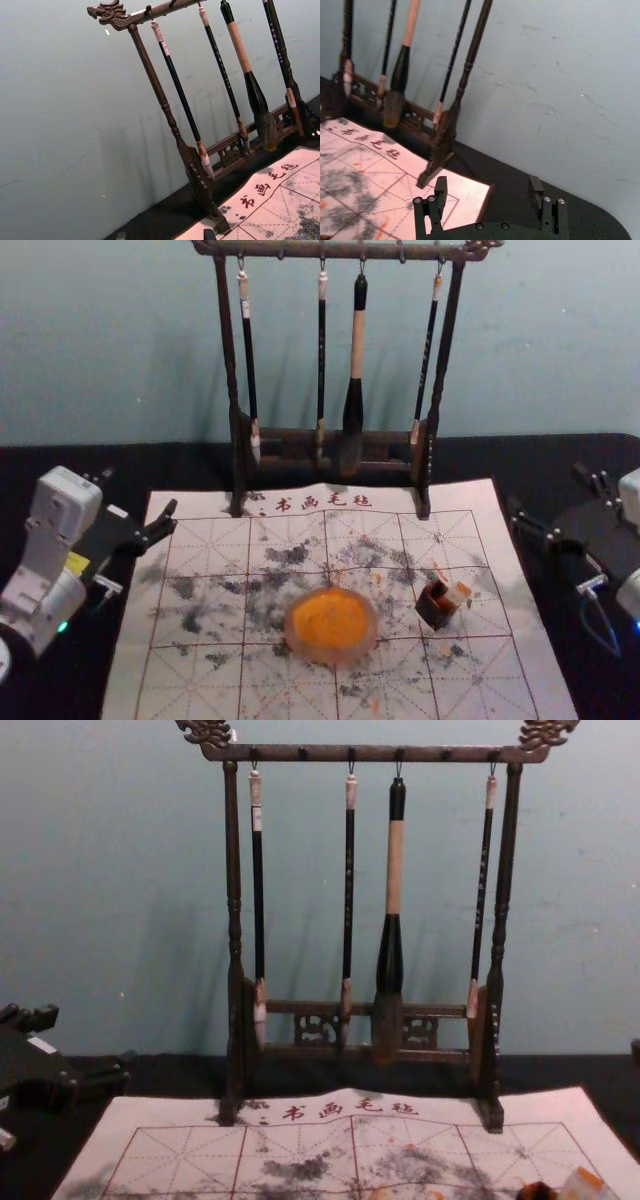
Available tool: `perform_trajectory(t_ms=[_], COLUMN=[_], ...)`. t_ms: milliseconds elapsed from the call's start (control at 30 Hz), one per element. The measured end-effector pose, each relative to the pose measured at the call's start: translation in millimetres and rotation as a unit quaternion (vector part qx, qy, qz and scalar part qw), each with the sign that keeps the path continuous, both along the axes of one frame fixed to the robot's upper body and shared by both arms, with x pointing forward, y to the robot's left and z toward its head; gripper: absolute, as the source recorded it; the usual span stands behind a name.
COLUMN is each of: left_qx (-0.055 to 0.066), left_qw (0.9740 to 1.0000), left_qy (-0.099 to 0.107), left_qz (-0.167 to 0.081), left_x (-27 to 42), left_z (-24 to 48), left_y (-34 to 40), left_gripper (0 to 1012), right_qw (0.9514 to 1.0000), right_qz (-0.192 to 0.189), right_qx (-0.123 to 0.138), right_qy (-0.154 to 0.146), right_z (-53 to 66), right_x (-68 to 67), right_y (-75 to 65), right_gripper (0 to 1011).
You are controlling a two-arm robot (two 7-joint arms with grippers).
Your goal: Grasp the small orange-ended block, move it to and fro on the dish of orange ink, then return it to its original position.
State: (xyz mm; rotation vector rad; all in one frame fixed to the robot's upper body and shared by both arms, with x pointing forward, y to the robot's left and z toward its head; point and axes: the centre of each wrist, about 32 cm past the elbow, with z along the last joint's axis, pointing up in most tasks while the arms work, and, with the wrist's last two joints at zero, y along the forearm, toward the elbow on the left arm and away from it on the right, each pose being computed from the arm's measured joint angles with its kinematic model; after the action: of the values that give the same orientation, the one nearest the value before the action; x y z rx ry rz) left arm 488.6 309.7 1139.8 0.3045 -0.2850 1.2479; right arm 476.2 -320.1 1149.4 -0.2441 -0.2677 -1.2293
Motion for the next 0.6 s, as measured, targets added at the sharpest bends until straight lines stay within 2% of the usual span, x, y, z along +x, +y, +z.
perform_trajectory(t_ms=[300,400,433,600], left_qx=[0.0,0.0,0.0,0.0], left_qw=[1.0,1.0,1.0,1.0], left_qy=[0.0,0.0,0.0,0.0], left_qz=[0.0,0.0,0.0,0.0], left_x=[0.0,0.0,0.0,0.0], left_z=[0.0,0.0,0.0,0.0], left_y=[0.0,0.0,0.0,0.0], left_gripper=[1001,1001,1001,1001], right_qw=[0.9987,0.9968,0.9968,0.9915], right_qz=[0.043,0.069,0.069,0.113], right_qx=[0.025,0.035,0.035,0.052], right_qy=[0.012,0.02,0.02,0.037], right_z=[8.6,10.7,10.7,10.7], right_x=[-31.4,-43.3,-43.3,-57.8], right_y=[-1.8,-3.4,-3.4,-4.5], right_gripper=[1003,1003,1003,1003])
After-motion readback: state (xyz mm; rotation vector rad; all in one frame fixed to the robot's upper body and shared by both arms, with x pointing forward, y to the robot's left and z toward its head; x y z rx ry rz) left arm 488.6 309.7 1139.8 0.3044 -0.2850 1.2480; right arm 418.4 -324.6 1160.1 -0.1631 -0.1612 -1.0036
